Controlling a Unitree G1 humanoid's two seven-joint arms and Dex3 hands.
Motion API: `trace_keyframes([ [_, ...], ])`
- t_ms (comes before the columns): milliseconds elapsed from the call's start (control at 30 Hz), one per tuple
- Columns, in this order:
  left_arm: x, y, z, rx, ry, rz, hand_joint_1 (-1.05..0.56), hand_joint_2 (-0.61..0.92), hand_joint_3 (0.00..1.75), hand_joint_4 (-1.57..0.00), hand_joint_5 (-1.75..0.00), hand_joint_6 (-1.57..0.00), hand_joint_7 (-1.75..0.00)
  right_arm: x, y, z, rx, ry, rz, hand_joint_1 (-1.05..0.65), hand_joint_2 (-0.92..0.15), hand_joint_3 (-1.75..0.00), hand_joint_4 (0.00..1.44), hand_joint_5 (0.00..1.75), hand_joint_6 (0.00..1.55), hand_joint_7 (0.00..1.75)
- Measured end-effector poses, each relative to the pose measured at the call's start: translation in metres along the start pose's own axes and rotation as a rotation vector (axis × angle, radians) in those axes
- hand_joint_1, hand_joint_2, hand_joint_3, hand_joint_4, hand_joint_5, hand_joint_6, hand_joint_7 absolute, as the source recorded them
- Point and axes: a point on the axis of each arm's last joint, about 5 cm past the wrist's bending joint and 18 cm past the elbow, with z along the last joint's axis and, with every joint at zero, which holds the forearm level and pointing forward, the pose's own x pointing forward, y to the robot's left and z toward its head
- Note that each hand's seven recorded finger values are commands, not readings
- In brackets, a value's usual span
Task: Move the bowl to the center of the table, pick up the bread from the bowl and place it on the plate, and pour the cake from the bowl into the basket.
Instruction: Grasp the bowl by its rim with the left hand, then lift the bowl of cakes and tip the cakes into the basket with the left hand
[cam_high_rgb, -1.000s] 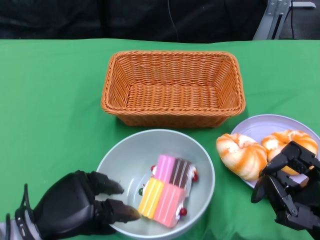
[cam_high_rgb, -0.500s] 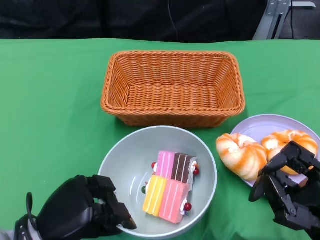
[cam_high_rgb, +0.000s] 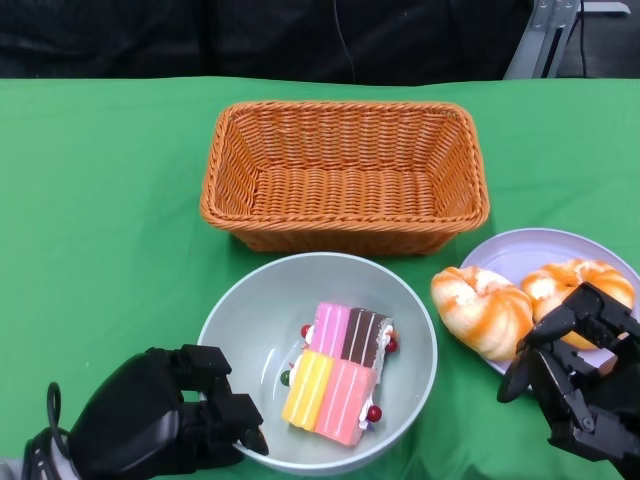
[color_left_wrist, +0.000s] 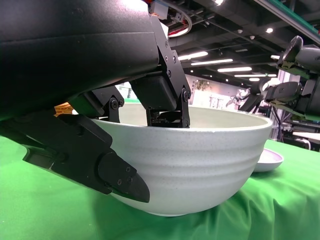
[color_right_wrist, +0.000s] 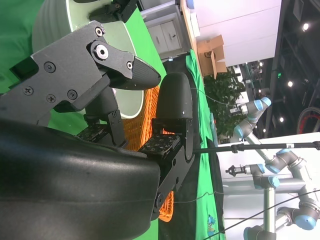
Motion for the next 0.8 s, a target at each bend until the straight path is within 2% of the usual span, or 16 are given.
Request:
trace_keyframes([
  [33, 0.0, 0.001, 0.0, -0.001, -0.002, 0.0, 0.01, 0.56, 0.7, -1.05, -1.01, -0.99, -1.01, 0.0, 0.0, 0.0, 0.0, 0.0, 0.0, -0.15, -0.57, -0.95, 0.73, 1.53, 0.65, 1.24],
  [100, 0.0, 0.002, 0.0, -0.006, -0.005, 0.004, 0.0, 0.48, 0.85, -1.06, -0.99, -0.99, -1.01, 0.0, 0.0, 0.0, 0.0, 0.001, 0.0, -0.16, -0.57, -0.95, 0.73, 1.52, 0.65, 1.23],
  [333, 0.001, 0.013, 0.0, -0.007, -0.012, 0.032, 0.02, 0.37, 1.02, -1.09, -0.93, -1.02, -0.98, 0.001, 0.0, -0.001, -0.004, 0.004, -0.004, -0.17, -0.57, -0.94, 0.73, 1.53, 0.65, 1.25],
  [500, -0.003, 0.019, 0.003, -0.027, 0.006, 0.05, 0.02, 0.36, 1.08, -1.1, -0.93, -1.02, -0.98, 0.001, -0.001, -0.001, -0.003, 0.006, -0.006, -0.18, -0.57, -0.93, 0.72, 1.54, 0.64, 1.25],
  [633, -0.003, 0.022, 0.005, -0.043, 0.014, 0.091, 0.02, 0.37, 1.1, -1.07, -1.04, -0.99, -1.05, 0.001, 0.0, -0.003, -0.012, 0.009, -0.016, -0.21, -0.56, -0.92, 0.72, 1.54, 0.65, 1.25],
  [667, -0.003, 0.022, 0.005, -0.045, 0.014, 0.099, 0.03, 0.36, 1.13, -1.03, -1.14, -0.98, -1.08, 0.001, -0.001, -0.003, -0.016, 0.005, -0.018, -0.22, -0.56, -0.92, 0.72, 1.54, 0.65, 1.25],
  [800, 0.0, 0.027, 0.006, -0.048, 0.01, 0.129, 0.04, 0.3, 1.2, -0.96, -1.37, -0.97, -1.11, 0.001, -0.001, -0.006, -0.022, -0.005, -0.025, -0.22, -0.58, -0.92, 0.72, 1.56, 0.65, 1.27],
])
